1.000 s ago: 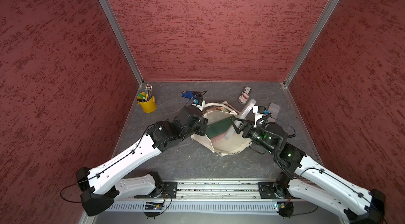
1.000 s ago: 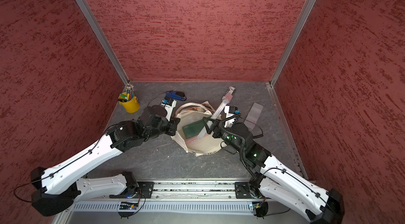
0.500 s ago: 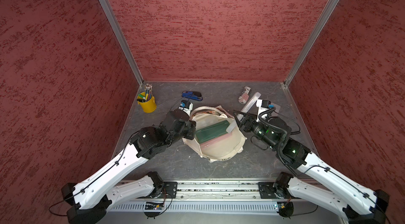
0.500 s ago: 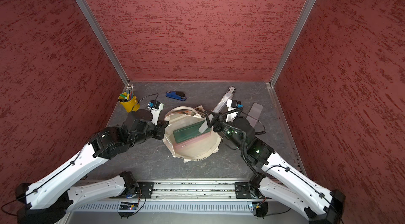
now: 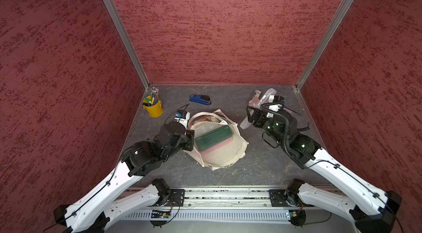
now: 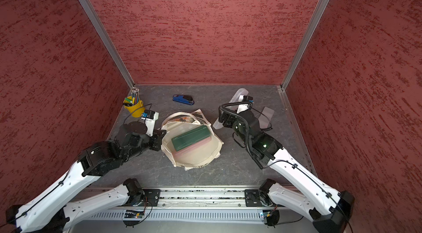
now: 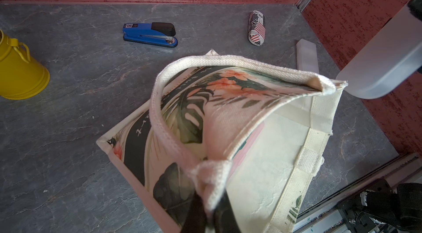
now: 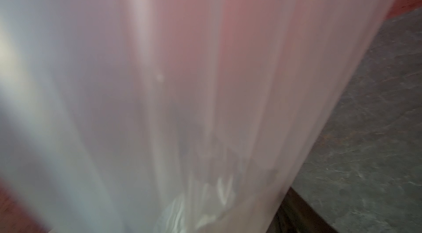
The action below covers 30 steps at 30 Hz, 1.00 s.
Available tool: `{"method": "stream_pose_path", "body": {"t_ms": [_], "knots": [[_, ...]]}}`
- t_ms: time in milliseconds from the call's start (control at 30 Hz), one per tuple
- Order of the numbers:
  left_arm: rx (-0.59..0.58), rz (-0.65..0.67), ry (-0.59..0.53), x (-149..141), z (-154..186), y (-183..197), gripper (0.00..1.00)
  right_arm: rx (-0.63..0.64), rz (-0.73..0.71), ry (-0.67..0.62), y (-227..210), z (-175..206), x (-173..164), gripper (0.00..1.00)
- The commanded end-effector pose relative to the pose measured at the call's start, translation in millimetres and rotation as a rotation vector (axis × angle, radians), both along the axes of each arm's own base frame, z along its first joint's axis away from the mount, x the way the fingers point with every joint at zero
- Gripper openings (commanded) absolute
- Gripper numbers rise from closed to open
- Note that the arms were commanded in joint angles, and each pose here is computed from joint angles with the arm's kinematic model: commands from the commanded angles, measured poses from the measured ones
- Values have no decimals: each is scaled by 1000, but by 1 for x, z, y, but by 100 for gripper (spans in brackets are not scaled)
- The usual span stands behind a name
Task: Take out the pencil case from the canvas bag
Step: Place the pencil case at the center of the board.
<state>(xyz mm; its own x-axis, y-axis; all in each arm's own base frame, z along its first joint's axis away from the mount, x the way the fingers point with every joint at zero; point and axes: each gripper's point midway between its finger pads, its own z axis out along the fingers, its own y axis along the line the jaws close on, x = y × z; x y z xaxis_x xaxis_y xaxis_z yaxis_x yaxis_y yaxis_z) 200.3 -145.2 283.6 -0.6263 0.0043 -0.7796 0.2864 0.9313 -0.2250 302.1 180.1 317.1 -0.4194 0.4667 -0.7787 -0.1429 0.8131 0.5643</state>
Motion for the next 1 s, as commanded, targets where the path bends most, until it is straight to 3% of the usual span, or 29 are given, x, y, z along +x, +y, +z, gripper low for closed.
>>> {"method": "stream_pose_path", "body": {"t_ms": [0, 200, 500, 800, 967], "knots": [[-65, 40, -60, 5, 18, 4, 0, -28, -65, 21, -22, -10, 16, 79], [-77, 38, -52, 0, 15, 6, 0, -88, -138, 153, -50, -62, 52, 79], [-104, 27, -45, -3, 8, 5, 0, -144, -244, 357, -91, -141, 74, 79], [-114, 8, -32, -2, 2, -3, 0, -203, -295, 543, -133, -199, 96, 80], [-118, 1, -29, -2, 1, -5, 0, -236, -316, 565, -140, -210, 106, 81]]}}
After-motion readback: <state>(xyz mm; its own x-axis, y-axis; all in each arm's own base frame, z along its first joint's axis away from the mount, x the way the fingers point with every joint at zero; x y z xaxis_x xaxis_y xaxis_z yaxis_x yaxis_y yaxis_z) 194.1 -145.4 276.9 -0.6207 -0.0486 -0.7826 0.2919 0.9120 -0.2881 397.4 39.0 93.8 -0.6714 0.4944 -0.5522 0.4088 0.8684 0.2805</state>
